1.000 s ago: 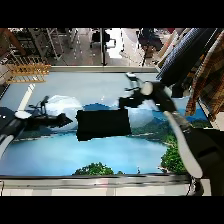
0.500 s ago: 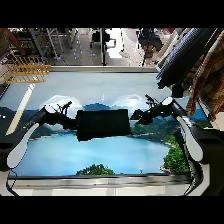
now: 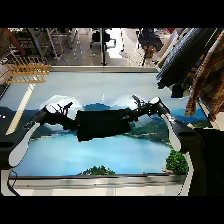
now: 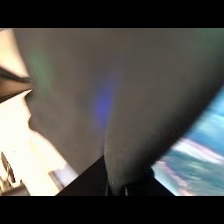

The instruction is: Fold the clothes and pants, and hang the long-sleeved shirts on hangers.

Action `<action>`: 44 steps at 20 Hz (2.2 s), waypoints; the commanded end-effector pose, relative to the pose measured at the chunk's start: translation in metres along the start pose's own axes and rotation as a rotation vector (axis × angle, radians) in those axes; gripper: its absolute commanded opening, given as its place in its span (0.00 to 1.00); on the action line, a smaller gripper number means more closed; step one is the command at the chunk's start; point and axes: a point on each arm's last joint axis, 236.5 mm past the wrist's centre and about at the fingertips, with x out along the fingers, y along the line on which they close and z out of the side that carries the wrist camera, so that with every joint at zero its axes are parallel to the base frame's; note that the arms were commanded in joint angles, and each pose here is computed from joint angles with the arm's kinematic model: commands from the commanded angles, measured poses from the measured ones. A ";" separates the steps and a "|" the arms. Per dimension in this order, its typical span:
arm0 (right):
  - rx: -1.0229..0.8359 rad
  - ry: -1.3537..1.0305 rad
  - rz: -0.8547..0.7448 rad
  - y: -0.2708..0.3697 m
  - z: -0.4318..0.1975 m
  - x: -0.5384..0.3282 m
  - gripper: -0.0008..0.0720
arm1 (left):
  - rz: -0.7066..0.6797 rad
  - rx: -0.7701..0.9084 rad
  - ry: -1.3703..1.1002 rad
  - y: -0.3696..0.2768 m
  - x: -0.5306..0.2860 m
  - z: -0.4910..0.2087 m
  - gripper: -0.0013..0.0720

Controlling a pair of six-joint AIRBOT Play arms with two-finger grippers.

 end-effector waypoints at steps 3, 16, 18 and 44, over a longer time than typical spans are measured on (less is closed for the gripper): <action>-0.114 -0.042 -0.131 0.064 0.002 -0.070 0.04 | -0.045 0.120 -0.008 -0.045 -0.071 -0.014 0.02; 0.373 -1.007 -0.576 0.078 -0.208 -0.528 0.04 | -0.086 0.318 0.049 -0.124 -0.180 -0.124 0.03; 0.575 -1.028 -0.602 0.049 -0.268 -0.538 0.04 | -0.090 0.289 0.058 -0.115 -0.167 -0.127 0.03; 0.366 -0.737 -0.517 0.017 -0.190 -0.412 0.98 | 0.526 0.004 -0.037 0.052 -0.261 -0.102 0.05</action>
